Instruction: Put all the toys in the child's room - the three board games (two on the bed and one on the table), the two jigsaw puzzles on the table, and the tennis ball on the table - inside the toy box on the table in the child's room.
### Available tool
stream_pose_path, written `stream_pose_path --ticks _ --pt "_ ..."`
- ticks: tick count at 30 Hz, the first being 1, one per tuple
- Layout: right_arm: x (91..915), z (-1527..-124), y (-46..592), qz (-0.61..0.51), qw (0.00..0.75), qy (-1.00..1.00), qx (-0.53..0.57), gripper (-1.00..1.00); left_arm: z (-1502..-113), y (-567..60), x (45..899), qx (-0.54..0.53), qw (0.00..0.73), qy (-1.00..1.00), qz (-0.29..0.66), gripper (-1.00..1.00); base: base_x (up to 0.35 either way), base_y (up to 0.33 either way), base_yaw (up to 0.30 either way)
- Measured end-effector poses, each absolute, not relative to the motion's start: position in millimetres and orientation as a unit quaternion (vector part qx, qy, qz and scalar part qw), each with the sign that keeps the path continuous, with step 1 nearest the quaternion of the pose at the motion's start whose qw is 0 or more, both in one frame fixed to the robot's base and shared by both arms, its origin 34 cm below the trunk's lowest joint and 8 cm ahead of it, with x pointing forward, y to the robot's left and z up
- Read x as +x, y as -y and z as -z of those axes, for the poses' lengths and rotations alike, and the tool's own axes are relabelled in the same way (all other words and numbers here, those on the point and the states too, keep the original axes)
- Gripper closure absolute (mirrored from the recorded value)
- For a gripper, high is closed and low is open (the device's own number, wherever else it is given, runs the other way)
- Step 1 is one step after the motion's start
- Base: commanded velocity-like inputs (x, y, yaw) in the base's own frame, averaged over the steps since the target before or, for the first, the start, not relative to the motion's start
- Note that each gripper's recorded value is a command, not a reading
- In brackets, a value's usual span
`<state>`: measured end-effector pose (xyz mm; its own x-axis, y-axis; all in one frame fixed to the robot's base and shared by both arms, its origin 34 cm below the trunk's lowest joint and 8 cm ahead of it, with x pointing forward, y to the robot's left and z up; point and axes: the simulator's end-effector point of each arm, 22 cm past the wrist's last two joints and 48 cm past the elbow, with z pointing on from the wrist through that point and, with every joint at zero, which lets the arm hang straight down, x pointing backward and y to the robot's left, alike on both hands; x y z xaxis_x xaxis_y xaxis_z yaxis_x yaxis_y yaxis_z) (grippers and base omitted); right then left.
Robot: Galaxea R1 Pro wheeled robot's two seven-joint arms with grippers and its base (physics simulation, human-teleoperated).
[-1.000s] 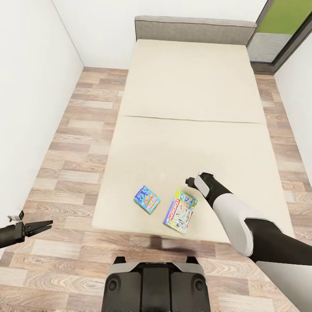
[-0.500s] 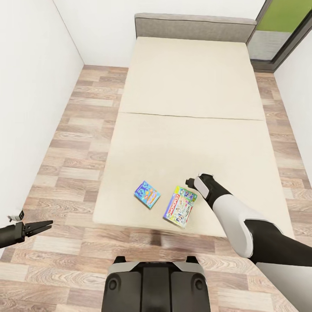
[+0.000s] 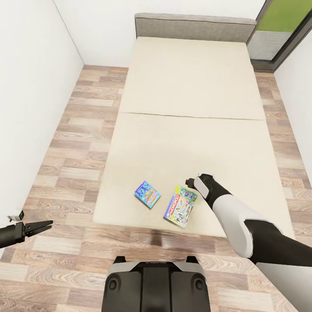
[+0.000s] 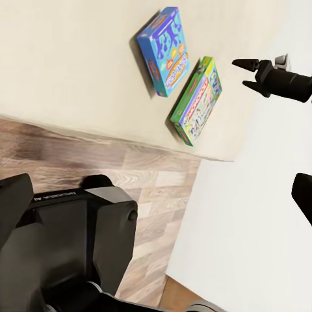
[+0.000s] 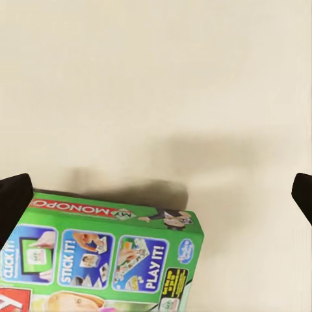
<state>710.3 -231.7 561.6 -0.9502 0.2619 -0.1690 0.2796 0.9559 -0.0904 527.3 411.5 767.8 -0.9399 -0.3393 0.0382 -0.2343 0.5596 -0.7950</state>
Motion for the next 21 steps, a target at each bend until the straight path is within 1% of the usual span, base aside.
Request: stream_pose_path --ticks 21 --pt "701.7 -550.3 231.1 0.057 0.068 -0.986 0.138 -1.0 -759.7 -411.1 522.8 -0.167 0.051 -0.881 0.439 -1.0 0.0 0.004 0.0"
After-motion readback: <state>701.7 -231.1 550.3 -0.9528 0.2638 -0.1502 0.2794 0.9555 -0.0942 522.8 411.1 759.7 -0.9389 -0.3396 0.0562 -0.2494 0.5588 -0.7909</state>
